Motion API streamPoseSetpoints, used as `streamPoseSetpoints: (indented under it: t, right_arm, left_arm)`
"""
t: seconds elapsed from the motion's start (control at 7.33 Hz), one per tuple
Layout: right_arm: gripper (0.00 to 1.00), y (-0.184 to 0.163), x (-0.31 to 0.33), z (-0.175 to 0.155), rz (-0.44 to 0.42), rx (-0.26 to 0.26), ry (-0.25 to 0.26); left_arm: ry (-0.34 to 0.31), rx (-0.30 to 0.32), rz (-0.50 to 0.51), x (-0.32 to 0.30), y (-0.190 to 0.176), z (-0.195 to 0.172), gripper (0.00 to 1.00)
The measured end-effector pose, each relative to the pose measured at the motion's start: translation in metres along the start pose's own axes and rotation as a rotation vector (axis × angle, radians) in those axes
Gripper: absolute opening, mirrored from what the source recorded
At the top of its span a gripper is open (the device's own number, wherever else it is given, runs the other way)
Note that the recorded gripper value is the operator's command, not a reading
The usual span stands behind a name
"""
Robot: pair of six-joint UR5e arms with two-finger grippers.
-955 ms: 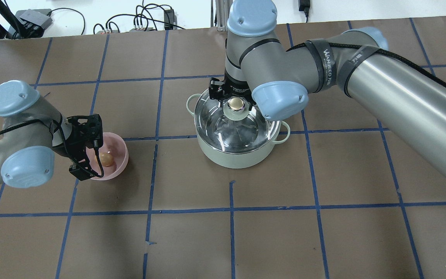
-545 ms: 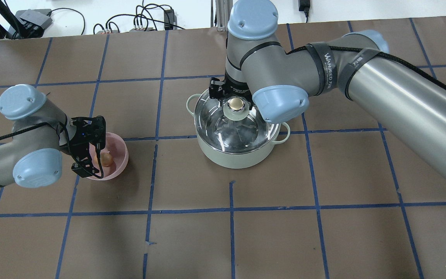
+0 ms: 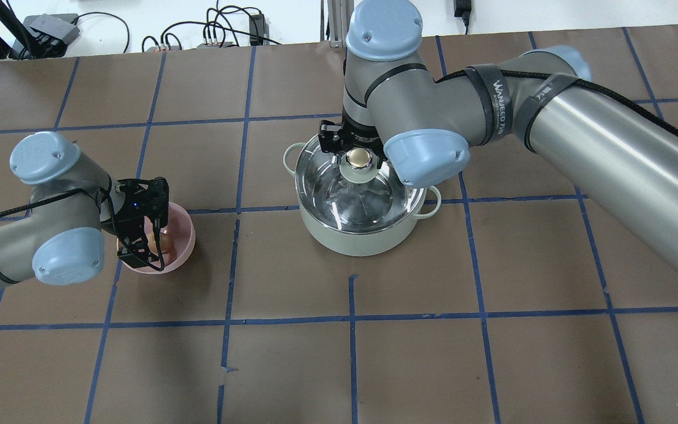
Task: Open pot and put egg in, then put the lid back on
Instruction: 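Grasp the egg with the left gripper while the right gripper grasps the lid knob, then lift the glass lid off the pot with the right gripper, set it aside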
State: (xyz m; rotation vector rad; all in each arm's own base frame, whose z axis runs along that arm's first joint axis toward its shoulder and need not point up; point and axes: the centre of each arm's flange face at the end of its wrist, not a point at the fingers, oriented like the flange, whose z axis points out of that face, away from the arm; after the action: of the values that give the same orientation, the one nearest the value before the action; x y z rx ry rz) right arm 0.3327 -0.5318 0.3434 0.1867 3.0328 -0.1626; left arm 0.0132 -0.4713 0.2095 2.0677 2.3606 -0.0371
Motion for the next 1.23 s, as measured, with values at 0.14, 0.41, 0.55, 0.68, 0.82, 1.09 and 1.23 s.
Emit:
streamPoseSetpoints:
  t: [0.14, 0.41, 0.55, 0.68, 0.82, 1.09, 1.23]
  right_arm:
    - [0.46, 0.0, 0.0, 0.0, 0.001, -0.002, 0.0]
    - [0.44, 0.0, 0.0, 0.001, 0.001, -0.004, 0.0]
    - [0.43, 0.0, 0.0, 0.001, 0.0, -0.005, 0.0]
    - [0.43, 0.0, 0.0, 0.0, -0.002, -0.005, 0.0]
    - [0.43, -0.001, 0.0, -0.002, -0.002, -0.004, 0.0]
    - [0.42, -0.003, 0.001, -0.017, 0.0, -0.003, -0.005]
    - [0.42, -0.003, 0.004, -0.029, 0.005, -0.003, -0.006]
  left_arm:
    - [-0.006, 0.0, 0.002, 0.0, 0.0, 0.0, 0.99]
    - [-0.008, 0.005, 0.004, -0.001, -0.001, 0.001, 0.99]
    - [-0.008, 0.01, 0.004, -0.001, -0.001, 0.001, 0.99]
    - [-0.005, 0.012, 0.004, -0.001, -0.001, 0.003, 0.99]
    - [0.0, 0.011, 0.004, -0.001, -0.001, 0.005, 0.99]
    - [0.011, 0.008, 0.0, -0.003, 0.001, 0.01, 0.99]
    - [0.017, 0.007, -0.001, -0.004, 0.001, 0.013, 0.99]
